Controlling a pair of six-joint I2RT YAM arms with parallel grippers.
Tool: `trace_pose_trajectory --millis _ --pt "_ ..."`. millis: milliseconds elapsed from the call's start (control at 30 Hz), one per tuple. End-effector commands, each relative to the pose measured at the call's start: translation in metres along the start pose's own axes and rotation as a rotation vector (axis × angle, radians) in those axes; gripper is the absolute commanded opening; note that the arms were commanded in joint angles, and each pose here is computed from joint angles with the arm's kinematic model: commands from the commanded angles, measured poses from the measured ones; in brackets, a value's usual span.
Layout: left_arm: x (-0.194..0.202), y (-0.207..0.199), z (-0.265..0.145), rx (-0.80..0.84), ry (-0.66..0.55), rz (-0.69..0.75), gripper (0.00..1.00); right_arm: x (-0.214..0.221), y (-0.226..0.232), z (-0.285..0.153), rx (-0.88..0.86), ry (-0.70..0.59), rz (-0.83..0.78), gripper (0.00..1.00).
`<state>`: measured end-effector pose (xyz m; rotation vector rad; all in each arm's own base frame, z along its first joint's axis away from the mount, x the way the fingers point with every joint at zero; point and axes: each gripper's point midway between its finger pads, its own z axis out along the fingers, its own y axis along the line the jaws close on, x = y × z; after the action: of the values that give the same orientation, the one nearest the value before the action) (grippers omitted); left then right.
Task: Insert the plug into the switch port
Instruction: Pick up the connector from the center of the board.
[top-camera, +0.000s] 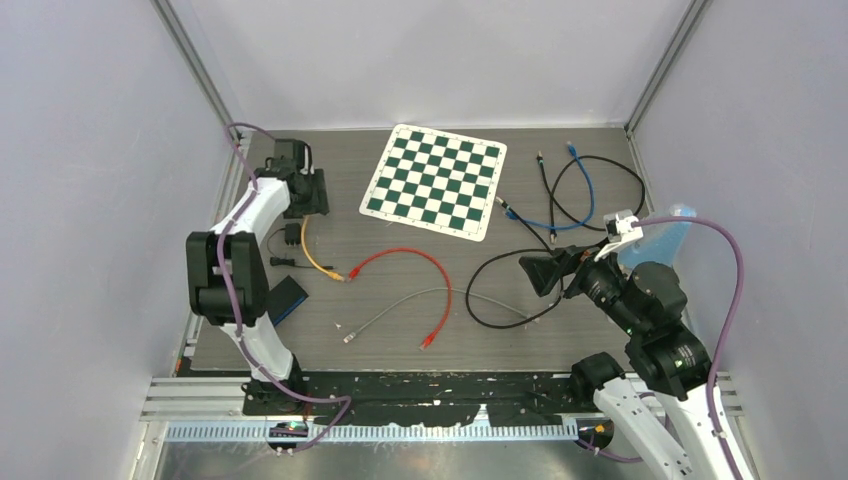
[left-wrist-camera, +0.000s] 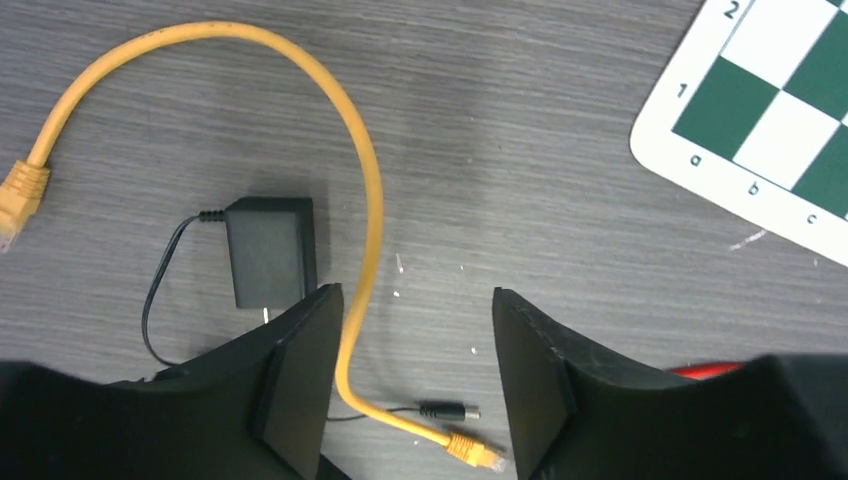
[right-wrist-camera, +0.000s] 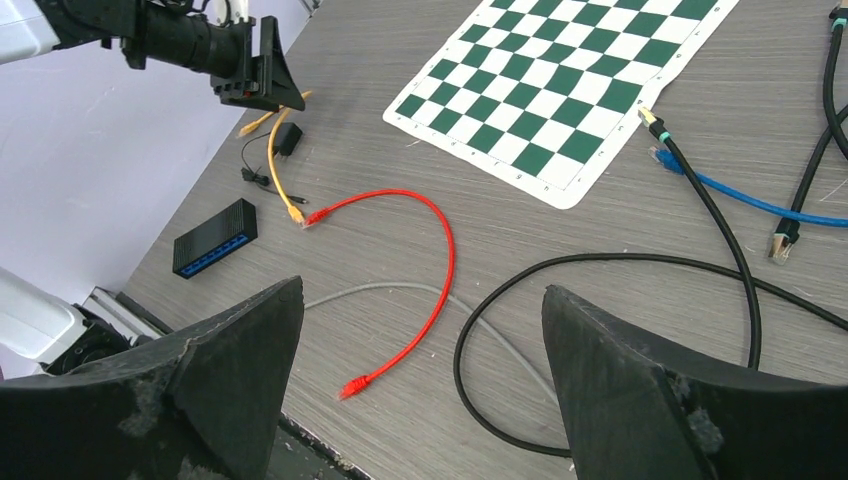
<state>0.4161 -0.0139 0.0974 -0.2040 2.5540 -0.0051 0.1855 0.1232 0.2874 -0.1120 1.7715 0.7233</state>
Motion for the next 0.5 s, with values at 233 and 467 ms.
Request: trace_pose_trajectory --millis 233,467 --pt "-0.018 0.006 0.02 -0.017 0.012 0.003 0.33 -0.026 0.025 -0.005 -0.089 -0.069 0.059 0.97" --pt "-0.032 0.018 -0.017 -0.058 -0.081 0.035 0.0 -0.028 0.025 0.003 -0.088 -0.065 0.087 0.98"
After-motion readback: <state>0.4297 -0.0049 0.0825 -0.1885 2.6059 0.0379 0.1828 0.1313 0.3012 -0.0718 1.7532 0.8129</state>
